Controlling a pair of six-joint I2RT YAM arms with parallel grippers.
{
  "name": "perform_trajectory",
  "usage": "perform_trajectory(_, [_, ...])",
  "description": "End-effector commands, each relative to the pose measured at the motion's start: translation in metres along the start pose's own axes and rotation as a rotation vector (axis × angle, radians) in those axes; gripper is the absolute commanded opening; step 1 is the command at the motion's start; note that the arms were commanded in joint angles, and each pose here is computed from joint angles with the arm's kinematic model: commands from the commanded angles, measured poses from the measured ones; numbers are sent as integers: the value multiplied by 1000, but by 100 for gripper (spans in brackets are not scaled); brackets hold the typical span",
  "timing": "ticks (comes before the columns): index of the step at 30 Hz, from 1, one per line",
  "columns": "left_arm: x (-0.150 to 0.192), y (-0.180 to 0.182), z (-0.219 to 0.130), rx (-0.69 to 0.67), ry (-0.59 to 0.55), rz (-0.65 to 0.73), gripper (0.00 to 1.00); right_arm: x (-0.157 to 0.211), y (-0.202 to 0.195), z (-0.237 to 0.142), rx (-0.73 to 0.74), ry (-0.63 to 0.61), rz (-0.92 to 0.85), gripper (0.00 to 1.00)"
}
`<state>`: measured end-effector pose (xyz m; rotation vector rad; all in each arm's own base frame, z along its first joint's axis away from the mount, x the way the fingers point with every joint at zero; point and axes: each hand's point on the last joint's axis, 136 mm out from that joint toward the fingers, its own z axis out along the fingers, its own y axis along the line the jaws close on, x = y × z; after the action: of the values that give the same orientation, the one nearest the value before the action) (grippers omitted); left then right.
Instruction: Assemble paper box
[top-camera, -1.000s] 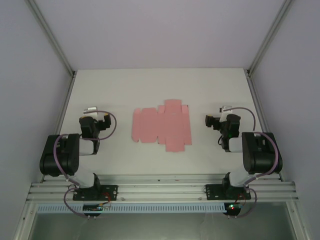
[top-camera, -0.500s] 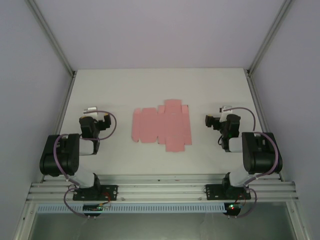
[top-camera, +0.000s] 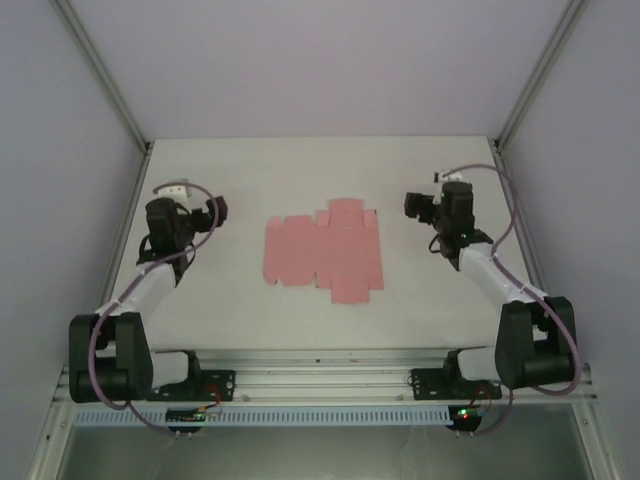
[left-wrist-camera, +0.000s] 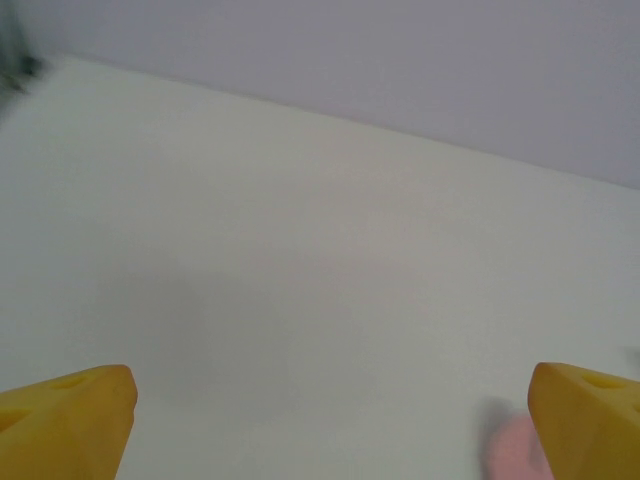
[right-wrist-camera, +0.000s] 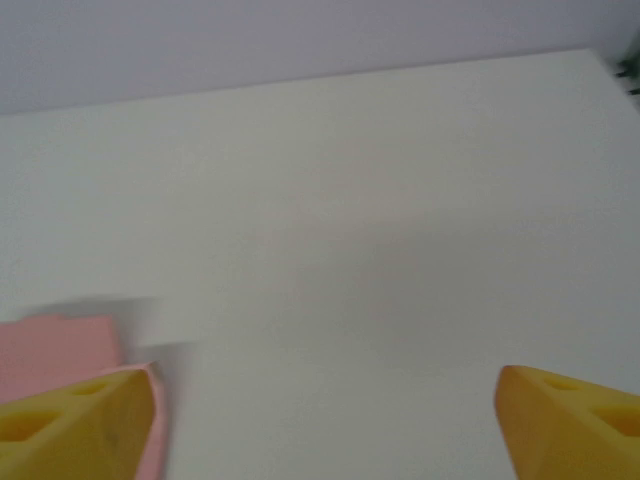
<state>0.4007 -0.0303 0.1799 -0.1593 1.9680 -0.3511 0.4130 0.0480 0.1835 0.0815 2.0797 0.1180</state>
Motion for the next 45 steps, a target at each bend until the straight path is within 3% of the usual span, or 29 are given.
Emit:
perform_trajectory(1, [69,-51,0,188,365,-141,100,78,25,-13,-2,385,70,79])
perform_trajectory(4, [96,-76,5,235,526,-157,99,95,75,-11,-140,479,53,66])
perform_trajectory(9, [123,-103,20,299,685,-148,100,120,125,7,-241,562,-13,56])
perform_trajectory(17, [145,-105,38,324,794,-155,99,180,106,34,-114,748,-18,49])
perform_trajectory(23, [161,-111,47,375,853,-179,99,211,104,33,-138,812,26,45])
perform_trajectory(32, [162,-140,43,560,873,-215,95,223,102,31,-156,821,56,41])
perform_trajectory(41, [121,-169,26,772,676,-225,89,230,96,28,-181,807,129,41])
perform_trajectory(45, [110,-173,20,810,612,-228,73,229,96,29,-220,778,175,41])
